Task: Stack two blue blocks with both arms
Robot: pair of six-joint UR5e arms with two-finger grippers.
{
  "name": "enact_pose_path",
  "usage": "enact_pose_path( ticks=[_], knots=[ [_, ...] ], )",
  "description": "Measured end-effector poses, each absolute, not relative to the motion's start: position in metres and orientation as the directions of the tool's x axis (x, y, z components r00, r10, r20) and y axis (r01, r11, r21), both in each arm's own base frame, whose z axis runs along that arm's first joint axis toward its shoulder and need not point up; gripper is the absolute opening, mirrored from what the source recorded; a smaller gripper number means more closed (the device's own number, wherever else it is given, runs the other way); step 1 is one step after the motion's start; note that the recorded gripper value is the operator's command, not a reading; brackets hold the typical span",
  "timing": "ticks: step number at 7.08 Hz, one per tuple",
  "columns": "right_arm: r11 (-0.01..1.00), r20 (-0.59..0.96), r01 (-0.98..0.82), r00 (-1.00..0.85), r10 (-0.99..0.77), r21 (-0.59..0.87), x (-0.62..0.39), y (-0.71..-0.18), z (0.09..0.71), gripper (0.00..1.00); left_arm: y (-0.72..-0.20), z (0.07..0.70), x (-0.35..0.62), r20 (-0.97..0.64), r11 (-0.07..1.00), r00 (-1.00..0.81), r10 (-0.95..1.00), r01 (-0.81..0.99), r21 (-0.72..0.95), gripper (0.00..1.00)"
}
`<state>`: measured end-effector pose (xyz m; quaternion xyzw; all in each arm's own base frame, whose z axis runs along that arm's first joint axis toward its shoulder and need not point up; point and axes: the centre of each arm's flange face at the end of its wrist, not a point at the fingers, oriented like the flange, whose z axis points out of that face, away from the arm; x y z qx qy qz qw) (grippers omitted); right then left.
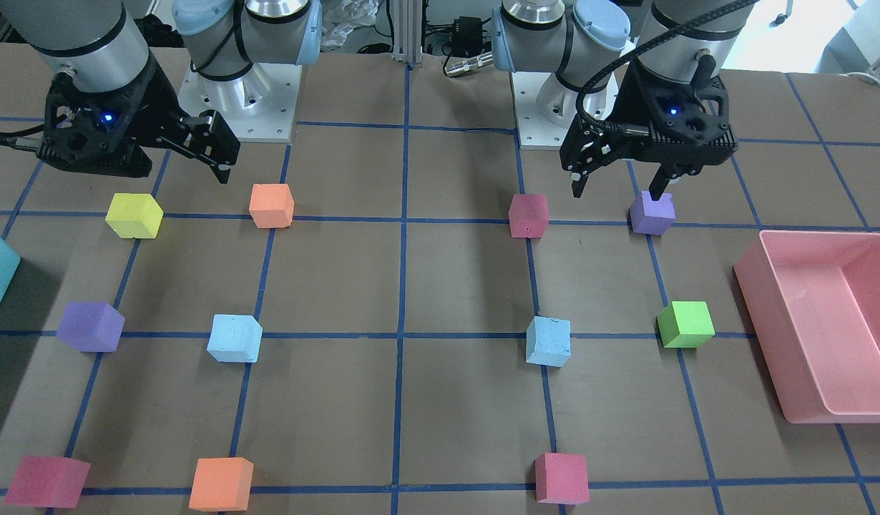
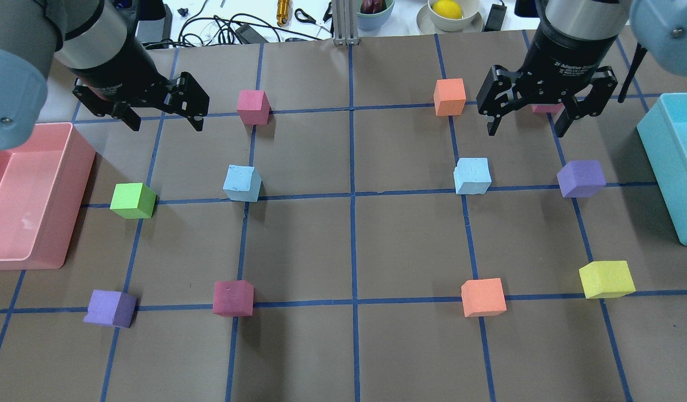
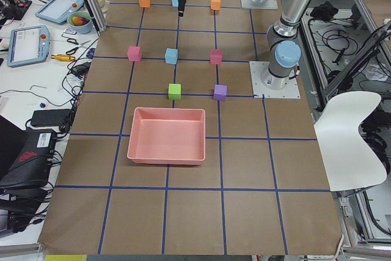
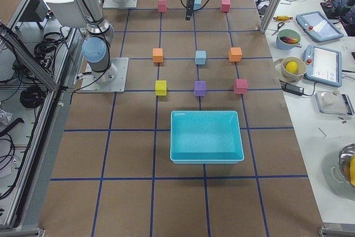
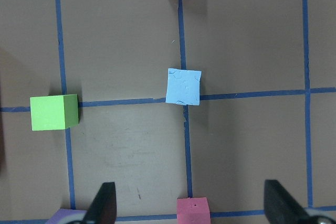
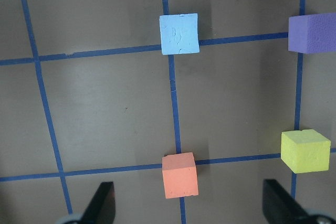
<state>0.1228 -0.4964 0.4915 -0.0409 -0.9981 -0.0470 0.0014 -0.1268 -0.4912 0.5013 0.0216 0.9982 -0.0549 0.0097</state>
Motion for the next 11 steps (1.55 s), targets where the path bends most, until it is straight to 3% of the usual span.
enact_pose_path(
  ticks=[9,11],
  knots=[
    [0.98,0.037,0.11,-0.994,0.105,0.167,0.117,-0.503,0.46,1.0,-0.491,0.495,-0.13,-0.017,0.994,-0.999,0.048,0.049,-0.096,1.0],
    [0.983,0.06,0.122,-0.992,0.115,0.134,0.107,-0.538,0.425,1.0,-0.505,0.478,-0.132,-0.01,0.995,-0.999,0.049,0.049,-0.087,1.0]
  ],
)
